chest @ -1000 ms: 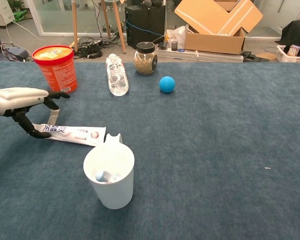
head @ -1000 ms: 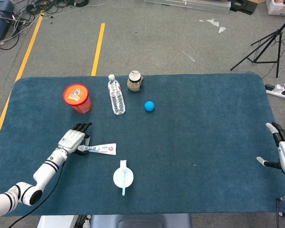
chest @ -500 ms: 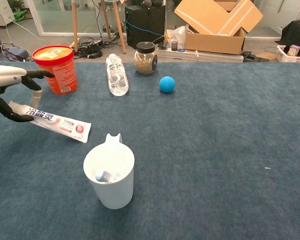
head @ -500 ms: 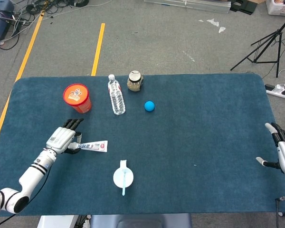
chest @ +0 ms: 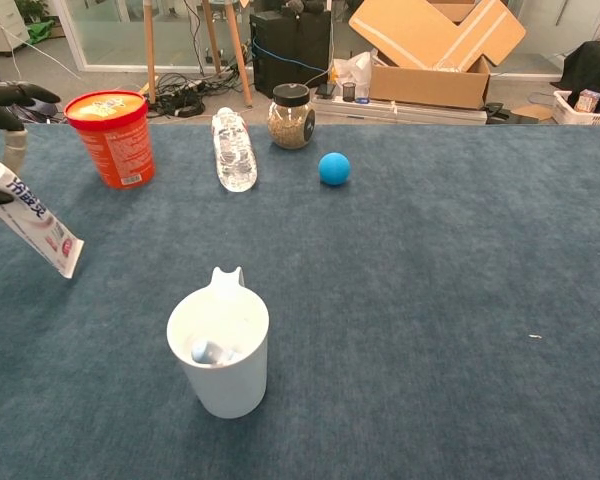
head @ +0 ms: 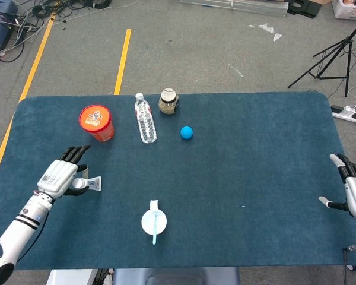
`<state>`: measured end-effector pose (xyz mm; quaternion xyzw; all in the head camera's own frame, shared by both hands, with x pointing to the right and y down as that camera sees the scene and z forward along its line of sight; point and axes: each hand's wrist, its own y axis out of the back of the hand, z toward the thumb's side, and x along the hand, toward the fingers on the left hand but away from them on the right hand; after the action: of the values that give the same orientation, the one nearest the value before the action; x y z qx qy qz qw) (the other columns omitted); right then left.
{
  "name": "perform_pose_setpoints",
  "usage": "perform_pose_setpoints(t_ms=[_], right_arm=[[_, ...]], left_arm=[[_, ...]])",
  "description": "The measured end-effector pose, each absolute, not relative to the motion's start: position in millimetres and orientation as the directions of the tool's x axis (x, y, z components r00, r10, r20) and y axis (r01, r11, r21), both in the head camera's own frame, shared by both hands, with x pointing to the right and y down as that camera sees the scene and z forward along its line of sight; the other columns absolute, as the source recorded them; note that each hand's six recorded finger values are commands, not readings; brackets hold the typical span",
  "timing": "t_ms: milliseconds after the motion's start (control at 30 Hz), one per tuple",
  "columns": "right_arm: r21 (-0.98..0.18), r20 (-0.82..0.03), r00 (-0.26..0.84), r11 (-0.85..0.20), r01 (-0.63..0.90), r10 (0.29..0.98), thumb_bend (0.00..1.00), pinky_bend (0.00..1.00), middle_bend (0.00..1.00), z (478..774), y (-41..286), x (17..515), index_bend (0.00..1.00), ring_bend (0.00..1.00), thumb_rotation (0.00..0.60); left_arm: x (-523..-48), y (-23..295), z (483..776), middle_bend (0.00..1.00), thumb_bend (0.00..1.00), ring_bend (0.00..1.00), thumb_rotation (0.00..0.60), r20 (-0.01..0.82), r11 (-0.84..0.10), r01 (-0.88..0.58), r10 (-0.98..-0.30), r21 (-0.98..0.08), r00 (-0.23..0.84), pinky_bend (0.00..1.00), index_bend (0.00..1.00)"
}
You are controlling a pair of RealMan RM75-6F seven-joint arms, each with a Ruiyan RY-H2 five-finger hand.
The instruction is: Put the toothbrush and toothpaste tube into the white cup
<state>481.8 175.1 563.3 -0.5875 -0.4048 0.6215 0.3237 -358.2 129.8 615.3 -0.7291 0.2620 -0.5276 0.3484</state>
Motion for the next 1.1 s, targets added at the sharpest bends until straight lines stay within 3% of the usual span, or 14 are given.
perform_pose_setpoints(t_ms=[333, 600, 1100], right_arm=[[-0.882, -0.47, -0.101, -0.465, 0.068, 0.877, 0.0, 0.57, 0.1, 564, 175, 481, 0.12, 0.15, 0.6], [-0.88, -0.475, -0.099, -0.471, 0.064, 0.874, 0.0, 0.57, 0.1, 566, 176, 480, 0.12, 0.15, 0.6], [-0.875, -0.485, -0.098, -0.481, 0.057, 0.869, 0.0, 0.57, 0.1, 570, 176, 480, 0.12, 0.15, 0.6]], left_arm=[[-369, 129, 584, 0.0, 0.57, 0.0, 0.6, 0.574, -0.62, -0.105, -0.768, -0.778, 0.285, 0.0, 0.69], [-371, 123, 551, 0.0, 0.59, 0.0, 0.6, 0.575, -0.643, -0.266, -0.764, -0.718, 0.293, 0.0, 0.7], [-323, 134, 509, 0.0, 0.61, 0.0, 0.6, 0.575, -0.708, -0.297, -0.699, -0.641, 0.425, 0.0, 0.7]])
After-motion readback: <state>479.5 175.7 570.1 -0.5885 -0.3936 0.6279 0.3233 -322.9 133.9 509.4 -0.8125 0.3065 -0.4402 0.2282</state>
